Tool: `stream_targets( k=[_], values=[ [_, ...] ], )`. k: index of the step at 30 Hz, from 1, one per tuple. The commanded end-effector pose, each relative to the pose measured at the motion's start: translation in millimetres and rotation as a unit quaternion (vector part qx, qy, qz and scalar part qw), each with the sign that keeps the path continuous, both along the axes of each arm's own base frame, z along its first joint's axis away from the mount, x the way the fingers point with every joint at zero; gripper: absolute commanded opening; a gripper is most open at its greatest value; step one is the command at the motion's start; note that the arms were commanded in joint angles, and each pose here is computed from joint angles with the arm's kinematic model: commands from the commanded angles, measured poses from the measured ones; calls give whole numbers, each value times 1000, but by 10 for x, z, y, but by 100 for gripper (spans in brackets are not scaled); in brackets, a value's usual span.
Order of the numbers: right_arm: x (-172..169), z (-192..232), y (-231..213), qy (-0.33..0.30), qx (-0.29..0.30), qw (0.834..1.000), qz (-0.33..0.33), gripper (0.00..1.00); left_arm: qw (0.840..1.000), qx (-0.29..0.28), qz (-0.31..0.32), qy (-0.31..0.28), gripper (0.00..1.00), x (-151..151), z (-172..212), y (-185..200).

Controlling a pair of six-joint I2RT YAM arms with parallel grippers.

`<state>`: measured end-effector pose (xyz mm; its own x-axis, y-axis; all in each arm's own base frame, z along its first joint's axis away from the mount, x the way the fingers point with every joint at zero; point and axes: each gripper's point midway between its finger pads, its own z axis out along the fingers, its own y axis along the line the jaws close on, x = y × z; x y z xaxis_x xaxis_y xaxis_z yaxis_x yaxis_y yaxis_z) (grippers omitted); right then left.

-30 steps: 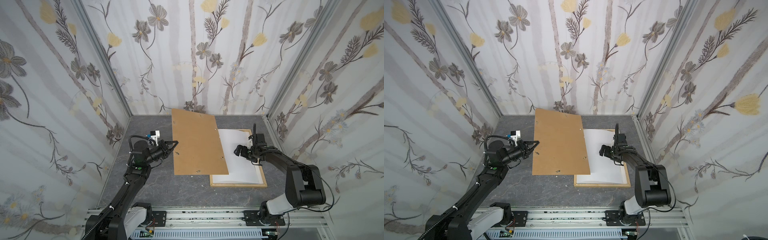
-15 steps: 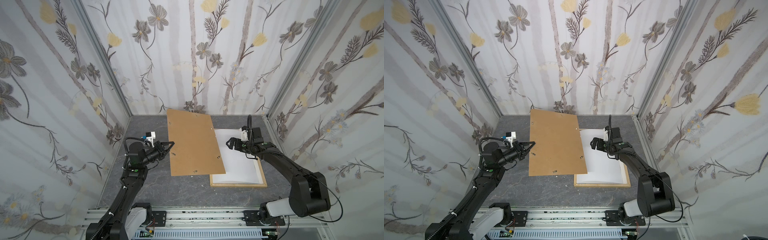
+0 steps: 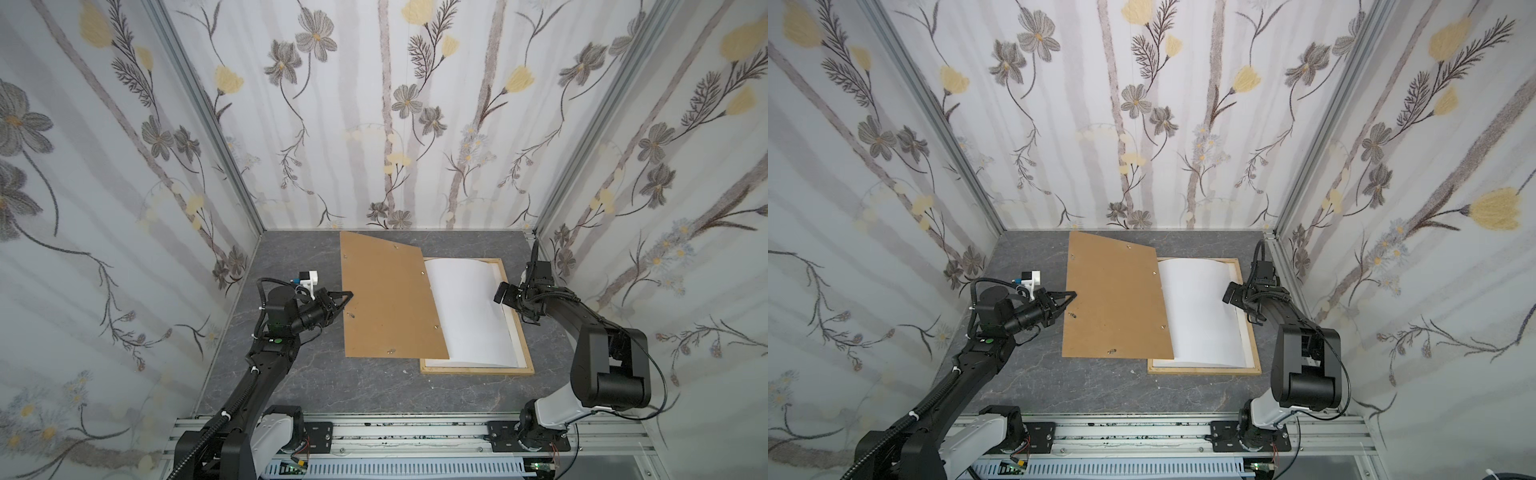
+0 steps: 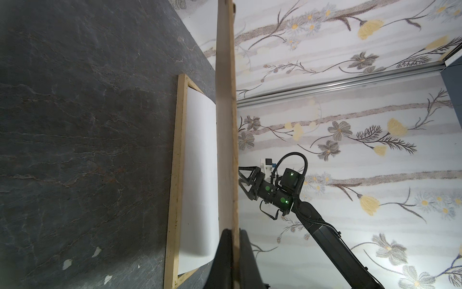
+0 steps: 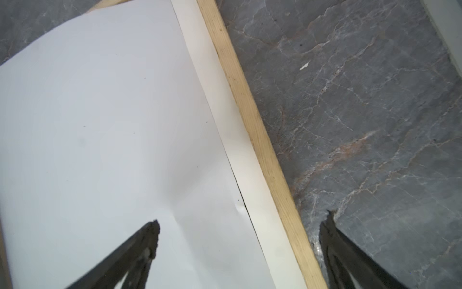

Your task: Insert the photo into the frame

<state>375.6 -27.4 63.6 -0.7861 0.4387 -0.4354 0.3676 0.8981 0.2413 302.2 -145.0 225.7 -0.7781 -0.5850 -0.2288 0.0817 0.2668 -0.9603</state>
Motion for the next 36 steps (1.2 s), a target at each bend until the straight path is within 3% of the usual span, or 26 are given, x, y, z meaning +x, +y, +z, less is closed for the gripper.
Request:
stream_targets(
  k=[1,7,12,17,26,31,36],
  values=[
    [123,-116,78,-5,35,999,23,99,999,-12,-2,-45,0,81,222,1],
    [118,-282,467,5,97,992,85,100,999,-4,5,-34,0,140,89,38],
    [10,-43,1159,-36,175,965,193,100,1000,18,4,-4,0,182,-171,41],
    [16,-36,996,-37,137,977,162,100,996,82,15,30,0,197,-442,118],
    [35,-23,1274,-48,175,965,188,100,990,125,-2,72,0,194,-811,0],
    [-70,48,1606,-56,177,956,226,100,988,137,3,70,0,219,-781,-5],
    [-45,158,1554,-70,129,969,201,100,986,152,2,71,0,223,-766,14]
  ],
)
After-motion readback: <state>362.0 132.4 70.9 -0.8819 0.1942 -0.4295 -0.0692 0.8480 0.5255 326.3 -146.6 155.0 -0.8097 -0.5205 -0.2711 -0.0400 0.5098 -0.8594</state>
